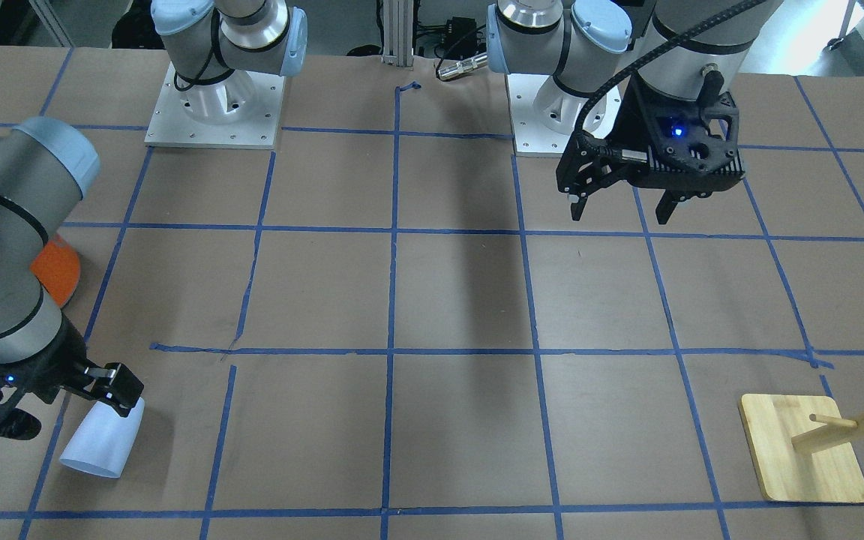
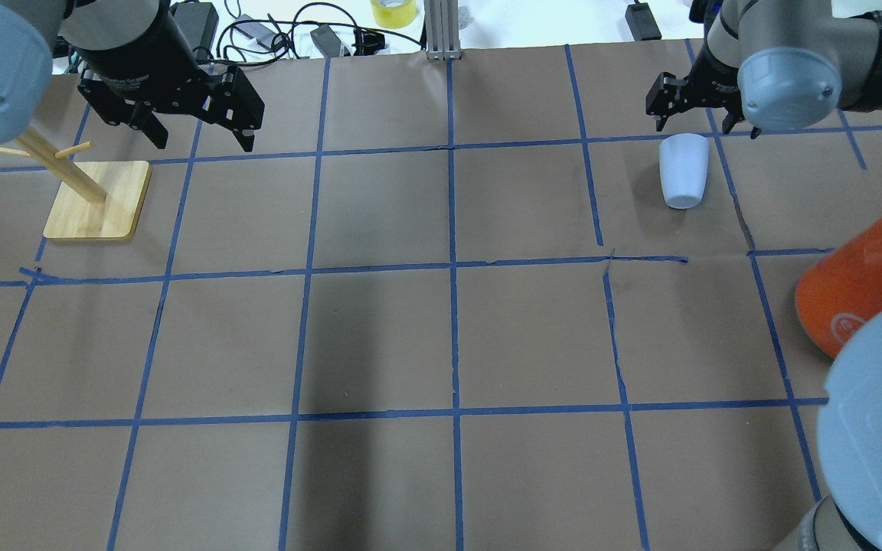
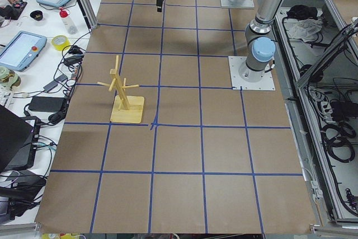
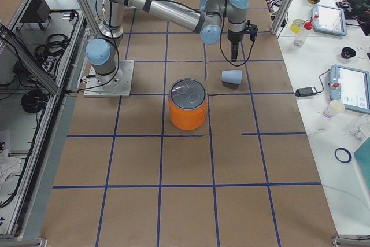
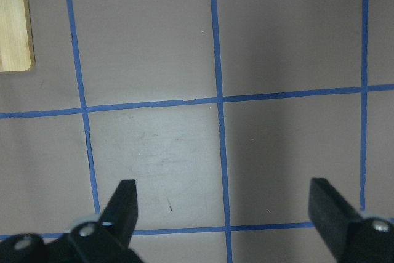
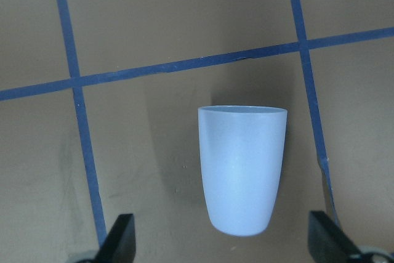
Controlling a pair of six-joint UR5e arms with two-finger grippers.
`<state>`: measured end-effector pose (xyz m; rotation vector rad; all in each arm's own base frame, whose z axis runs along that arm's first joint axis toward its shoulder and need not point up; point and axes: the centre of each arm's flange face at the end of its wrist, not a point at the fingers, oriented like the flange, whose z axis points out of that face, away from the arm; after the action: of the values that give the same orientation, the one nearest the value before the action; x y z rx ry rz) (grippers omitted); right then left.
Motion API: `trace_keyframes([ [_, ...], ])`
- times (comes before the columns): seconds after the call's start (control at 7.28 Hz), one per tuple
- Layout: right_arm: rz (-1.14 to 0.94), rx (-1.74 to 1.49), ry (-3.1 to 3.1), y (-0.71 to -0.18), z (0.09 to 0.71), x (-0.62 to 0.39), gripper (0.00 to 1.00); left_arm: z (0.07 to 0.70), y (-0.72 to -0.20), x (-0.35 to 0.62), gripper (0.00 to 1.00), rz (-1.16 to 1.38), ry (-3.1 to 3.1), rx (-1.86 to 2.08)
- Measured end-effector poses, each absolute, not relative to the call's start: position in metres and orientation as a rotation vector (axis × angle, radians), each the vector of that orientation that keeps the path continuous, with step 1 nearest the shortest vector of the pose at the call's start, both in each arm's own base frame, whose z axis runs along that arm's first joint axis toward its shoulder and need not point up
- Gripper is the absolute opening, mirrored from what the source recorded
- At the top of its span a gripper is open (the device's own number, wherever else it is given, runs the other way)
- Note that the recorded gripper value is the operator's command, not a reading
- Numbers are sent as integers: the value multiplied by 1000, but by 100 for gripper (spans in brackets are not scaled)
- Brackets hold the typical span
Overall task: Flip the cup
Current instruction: 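Lower the right gripper onto the upside-down light-blue cup and grasp it, then lift the cup with the right gripper and carry it toward the left gripper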
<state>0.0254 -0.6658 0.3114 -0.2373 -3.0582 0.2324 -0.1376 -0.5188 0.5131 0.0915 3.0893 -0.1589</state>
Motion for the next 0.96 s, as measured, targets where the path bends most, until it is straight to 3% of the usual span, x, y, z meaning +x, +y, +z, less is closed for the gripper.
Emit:
trace_keyframes([
  [0.96, 176, -311, -3049, -696, 204, -4, 100, 513, -519, -138, 100, -159, 3090, 90],
])
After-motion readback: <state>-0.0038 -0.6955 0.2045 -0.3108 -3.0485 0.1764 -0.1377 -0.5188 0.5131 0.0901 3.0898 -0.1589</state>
